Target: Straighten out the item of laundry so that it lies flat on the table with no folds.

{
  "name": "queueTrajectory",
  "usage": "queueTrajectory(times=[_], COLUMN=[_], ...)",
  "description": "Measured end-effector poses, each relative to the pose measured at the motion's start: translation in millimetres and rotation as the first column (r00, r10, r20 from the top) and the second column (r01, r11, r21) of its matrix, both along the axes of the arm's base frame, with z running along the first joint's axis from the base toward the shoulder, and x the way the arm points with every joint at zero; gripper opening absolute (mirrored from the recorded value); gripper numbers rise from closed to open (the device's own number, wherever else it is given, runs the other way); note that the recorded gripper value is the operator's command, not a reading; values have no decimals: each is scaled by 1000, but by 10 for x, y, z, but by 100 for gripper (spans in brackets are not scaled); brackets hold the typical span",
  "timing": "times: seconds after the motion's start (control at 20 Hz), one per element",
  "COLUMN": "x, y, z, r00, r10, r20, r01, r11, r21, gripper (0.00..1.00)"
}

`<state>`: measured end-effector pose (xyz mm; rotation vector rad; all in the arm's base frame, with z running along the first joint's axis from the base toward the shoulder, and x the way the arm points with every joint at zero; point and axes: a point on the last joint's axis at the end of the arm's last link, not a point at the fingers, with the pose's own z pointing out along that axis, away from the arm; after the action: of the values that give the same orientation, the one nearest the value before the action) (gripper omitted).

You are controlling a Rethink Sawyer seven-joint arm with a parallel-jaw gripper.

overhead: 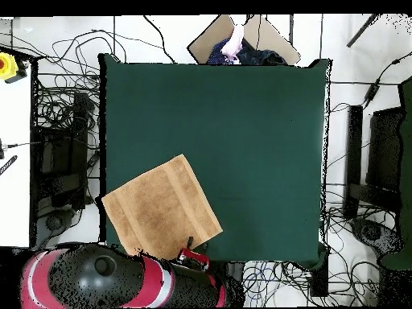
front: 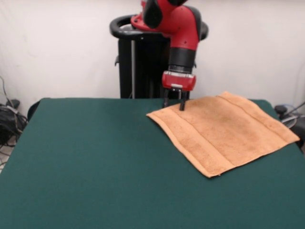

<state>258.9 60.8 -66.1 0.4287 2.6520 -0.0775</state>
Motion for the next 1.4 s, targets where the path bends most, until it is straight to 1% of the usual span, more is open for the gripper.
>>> queueTrajectory(times=[0.5,1.1,1.4], x=[-10,-1,-21], y=[-43,-54,-74], z=[-14,-18,-42], r00=[999,999,995], r10=[32,38,65], r20=[28,34,75], r01=[-32,-38,-65], r11=[999,999,998], r21=[9,8,-3], gripper=[100,100,100])
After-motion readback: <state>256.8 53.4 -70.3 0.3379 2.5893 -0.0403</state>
